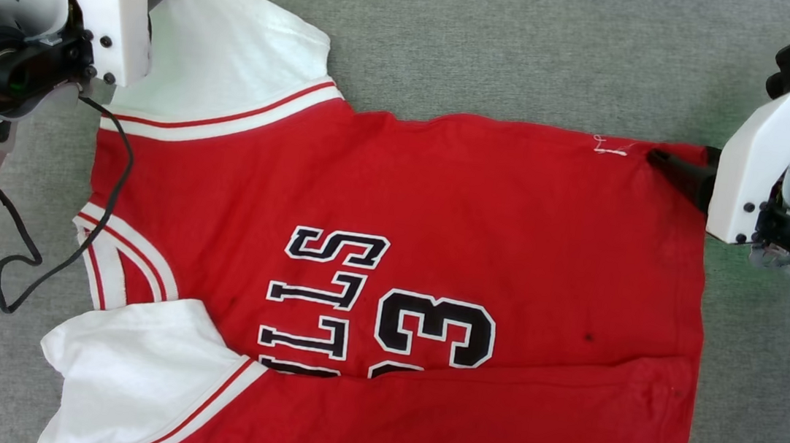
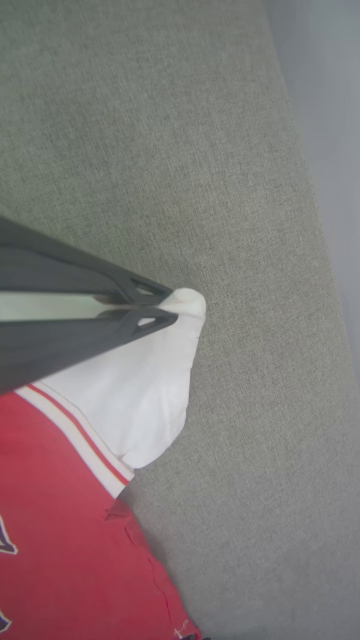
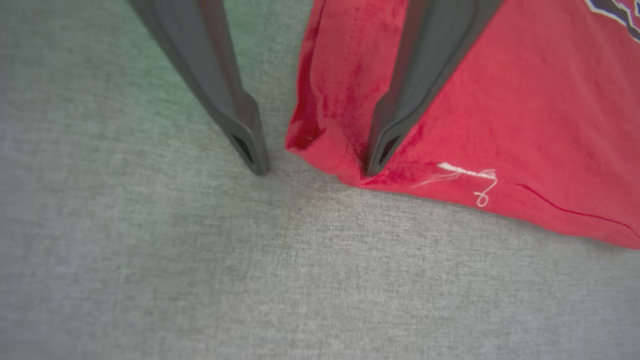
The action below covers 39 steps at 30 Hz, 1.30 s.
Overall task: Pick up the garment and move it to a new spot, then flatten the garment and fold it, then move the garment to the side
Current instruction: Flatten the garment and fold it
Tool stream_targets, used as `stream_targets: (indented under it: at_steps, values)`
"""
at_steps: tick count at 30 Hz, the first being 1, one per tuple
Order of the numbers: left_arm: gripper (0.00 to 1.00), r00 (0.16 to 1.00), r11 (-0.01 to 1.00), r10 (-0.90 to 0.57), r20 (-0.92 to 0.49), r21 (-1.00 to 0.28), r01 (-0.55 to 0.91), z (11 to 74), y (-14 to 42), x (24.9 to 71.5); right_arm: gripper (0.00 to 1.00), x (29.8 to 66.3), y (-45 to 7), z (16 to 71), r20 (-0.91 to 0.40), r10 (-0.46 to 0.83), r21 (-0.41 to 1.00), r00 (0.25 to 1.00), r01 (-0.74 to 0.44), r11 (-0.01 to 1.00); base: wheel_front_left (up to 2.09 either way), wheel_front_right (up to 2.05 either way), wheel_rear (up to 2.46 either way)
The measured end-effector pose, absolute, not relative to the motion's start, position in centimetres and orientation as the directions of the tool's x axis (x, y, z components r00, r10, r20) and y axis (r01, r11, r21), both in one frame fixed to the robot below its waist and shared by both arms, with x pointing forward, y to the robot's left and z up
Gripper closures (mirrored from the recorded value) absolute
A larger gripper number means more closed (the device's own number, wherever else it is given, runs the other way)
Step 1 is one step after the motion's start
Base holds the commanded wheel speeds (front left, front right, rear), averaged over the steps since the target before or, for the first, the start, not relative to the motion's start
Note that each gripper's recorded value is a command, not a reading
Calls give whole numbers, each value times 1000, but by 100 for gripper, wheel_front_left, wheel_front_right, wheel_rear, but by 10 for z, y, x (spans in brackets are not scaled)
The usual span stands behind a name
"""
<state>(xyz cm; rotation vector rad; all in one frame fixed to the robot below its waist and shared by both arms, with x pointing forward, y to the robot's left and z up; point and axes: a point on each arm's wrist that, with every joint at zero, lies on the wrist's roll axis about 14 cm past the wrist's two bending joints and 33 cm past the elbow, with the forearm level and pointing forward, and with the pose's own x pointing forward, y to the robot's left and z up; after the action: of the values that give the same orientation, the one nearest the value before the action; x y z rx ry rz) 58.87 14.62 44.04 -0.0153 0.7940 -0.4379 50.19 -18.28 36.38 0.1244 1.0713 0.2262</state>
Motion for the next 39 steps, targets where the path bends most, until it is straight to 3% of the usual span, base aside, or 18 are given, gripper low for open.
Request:
stream_targets:
  at_steps: [2, 3, 10, 17, 21, 32, 39]
  values:
    - [100, 617, 913, -382, -688, -175, 370, 439, 149, 588, 70, 502, -180, 361, -866, 248, 213, 434, -128, 969, 0, 0, 0]
    - [100, 617, 913, -381, -689, -174, 369, 438, 149, 587, 100, 503, -179, 360, -870, 250, 214, 425, -130, 968, 0, 0, 0]
    - [100, 629, 913, -390, -673, -194, 360, 440, 150, 587, 100, 504, -174, 365, -864, 263, 217, 429, -154, 964, 0, 0, 0]
    - [100, 695, 921, -388, -605, -222, 321, 462, 163, 578, 100, 516, -171, 408, -772, 266, 174, 577, -211, 962, 0, 0, 0]
    - [100, 748, 927, -375, -547, -249, 282, 481, 177, 559, 100, 505, -175, 427, -732, 260, 156, 630, -217, 964, 0, 0, 0]
    - [100, 832, 929, -274, -482, -358, 99, 490, 224, 457, 100, 451, -188, 444, -672, 248, 192, 697, -160, 968, 0, 0, 0]
    - [100, 815, 893, -216, -537, -447, -58, 458, 236, 363, 100, 404, -194, 429, -671, 242, 255, 701, -89, 963, 0, 0, 0]
